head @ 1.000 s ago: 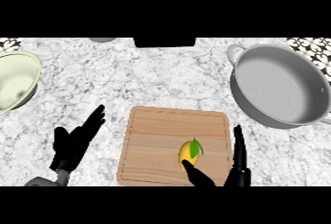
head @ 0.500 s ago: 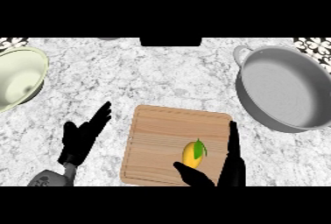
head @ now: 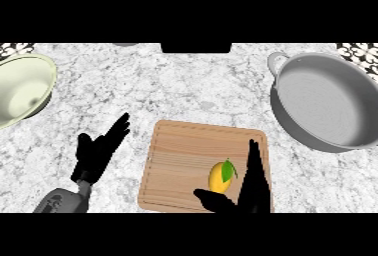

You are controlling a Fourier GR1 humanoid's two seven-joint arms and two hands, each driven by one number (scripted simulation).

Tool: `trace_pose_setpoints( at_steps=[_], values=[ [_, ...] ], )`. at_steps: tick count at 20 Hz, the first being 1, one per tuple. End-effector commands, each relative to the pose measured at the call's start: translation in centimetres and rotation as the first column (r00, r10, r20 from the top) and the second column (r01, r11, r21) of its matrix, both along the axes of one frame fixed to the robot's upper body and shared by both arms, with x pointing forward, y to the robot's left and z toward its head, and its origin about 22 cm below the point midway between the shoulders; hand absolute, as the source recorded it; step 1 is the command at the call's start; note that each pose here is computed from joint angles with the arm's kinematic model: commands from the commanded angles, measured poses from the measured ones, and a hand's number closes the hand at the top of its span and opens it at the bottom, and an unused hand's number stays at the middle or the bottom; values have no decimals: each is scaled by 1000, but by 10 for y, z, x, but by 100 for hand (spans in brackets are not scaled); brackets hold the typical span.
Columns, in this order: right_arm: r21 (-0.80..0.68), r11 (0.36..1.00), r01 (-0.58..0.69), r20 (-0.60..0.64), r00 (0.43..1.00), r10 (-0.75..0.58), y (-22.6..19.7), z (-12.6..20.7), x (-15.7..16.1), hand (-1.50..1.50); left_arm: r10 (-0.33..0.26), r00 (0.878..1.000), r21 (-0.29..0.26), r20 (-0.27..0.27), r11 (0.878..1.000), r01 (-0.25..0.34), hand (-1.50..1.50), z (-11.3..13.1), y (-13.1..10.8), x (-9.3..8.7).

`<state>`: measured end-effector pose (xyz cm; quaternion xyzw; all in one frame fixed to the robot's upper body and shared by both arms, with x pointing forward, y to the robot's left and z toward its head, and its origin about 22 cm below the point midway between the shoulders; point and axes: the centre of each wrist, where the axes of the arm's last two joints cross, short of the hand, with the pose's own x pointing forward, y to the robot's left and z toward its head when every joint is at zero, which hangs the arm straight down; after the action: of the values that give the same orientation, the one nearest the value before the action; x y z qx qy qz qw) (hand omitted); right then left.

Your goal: Pick the lemon from the cutting board and place it in the pot

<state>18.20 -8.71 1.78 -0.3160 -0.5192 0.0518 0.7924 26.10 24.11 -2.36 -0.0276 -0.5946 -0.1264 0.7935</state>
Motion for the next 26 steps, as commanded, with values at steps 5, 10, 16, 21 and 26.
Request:
trace_pose_setpoints(
  at_steps=[5,10,16,21,26],
  values=[
    [-17,998,57,22,998,-57,-15,-6,-36,-150,-1,1000,8,-7,1000,1,0,-12,-11,-5],
    [109,994,27,101,994,-39,-16,-7,-29,-150,-13,1000,7,6,1000,13,0,-3,-26,-5],
    [228,974,-5,222,974,-46,-17,-21,-29,-150,1,1000,16,9,1000,-2,0,-12,-10,-14],
    [309,951,1,212,975,-70,-3,-44,-17,-150,-10,1000,-5,-6,1000,10,0,-1,4,-3],
    [377,925,31,205,972,-116,-12,-78,-23,-150,1,1000,4,-3,1000,-1,0,-9,2,-10]
  ],
)
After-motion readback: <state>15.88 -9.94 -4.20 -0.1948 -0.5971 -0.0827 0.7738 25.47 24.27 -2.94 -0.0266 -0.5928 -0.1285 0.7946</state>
